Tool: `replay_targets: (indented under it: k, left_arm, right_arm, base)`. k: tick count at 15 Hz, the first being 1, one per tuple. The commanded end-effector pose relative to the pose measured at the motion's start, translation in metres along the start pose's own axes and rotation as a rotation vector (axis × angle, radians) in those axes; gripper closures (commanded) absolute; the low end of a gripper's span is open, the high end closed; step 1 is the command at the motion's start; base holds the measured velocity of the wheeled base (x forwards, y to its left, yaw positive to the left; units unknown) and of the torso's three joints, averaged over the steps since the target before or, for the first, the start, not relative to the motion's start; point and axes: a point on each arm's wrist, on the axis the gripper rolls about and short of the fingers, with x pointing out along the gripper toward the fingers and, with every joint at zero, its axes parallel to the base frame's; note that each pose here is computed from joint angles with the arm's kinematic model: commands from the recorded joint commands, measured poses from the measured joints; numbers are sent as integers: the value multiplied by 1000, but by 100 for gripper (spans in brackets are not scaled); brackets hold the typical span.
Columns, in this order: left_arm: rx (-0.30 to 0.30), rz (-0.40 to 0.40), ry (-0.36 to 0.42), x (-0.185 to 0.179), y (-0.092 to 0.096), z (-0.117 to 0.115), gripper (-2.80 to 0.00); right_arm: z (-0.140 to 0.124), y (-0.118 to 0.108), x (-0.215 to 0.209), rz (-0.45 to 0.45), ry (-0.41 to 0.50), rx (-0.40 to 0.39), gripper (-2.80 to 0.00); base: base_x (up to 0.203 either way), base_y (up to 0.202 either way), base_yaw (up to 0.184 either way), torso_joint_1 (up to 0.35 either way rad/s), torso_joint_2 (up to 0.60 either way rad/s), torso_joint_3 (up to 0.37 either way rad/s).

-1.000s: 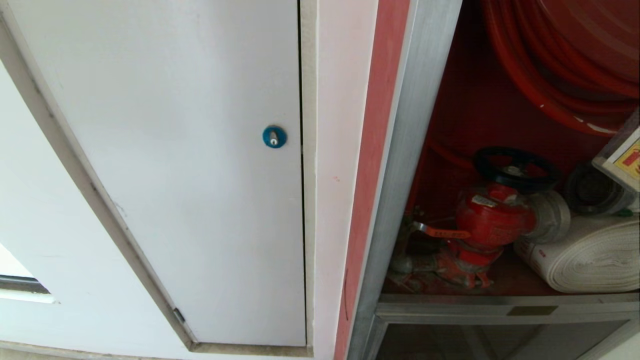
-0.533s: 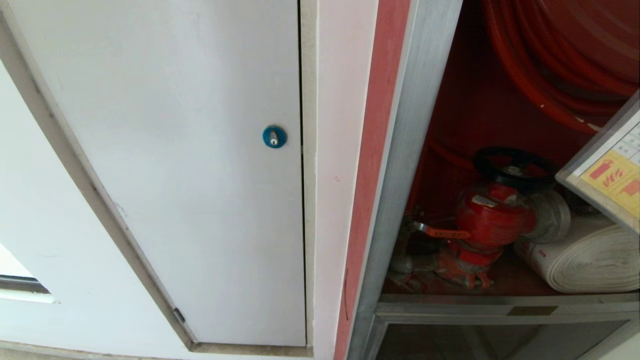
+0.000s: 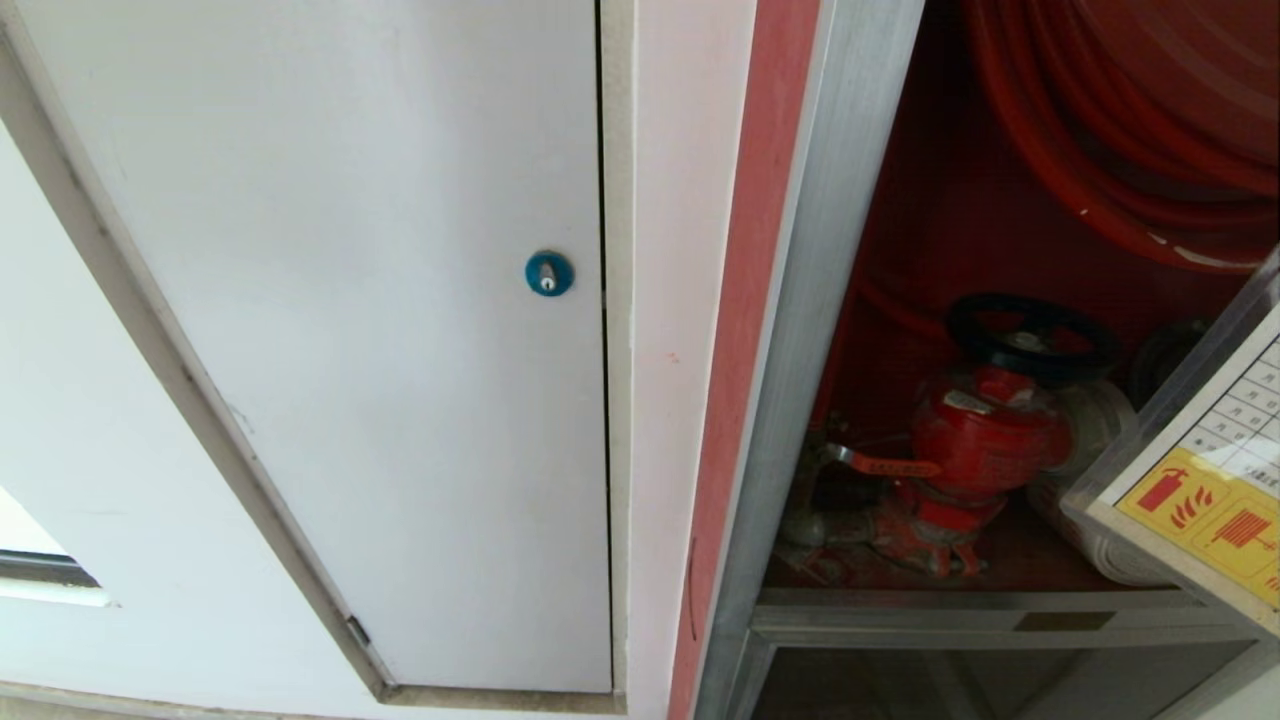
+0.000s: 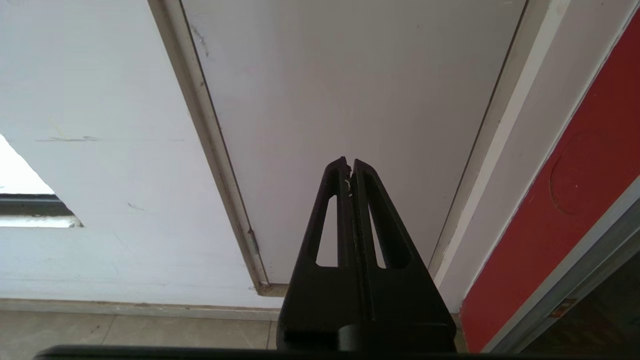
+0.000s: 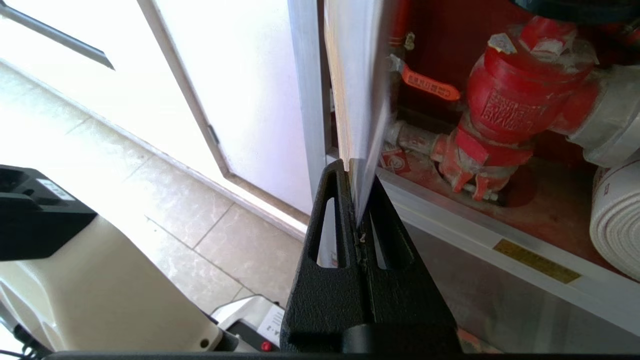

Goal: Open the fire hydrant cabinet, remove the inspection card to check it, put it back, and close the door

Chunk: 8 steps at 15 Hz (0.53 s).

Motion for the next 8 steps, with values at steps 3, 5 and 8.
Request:
replay_targets:
  k: [3, 5, 8]
  left_arm:
    - [0, 0, 14, 1, 0, -4, 0]
    - [0, 0, 14, 1, 0, -4, 0]
    - [0, 1, 14, 1, 0, -4, 0]
  right_arm:
    - [1, 1, 0, 41, -7, 33, 0]
    - [2, 1, 0, 50, -8, 38, 0]
    - [2, 2, 1, 119, -10, 44, 0]
  base:
    - [0, 0, 0, 0, 0, 0]
    - [0, 0, 0, 0, 0, 0]
    - [0, 0, 0, 0, 0, 0]
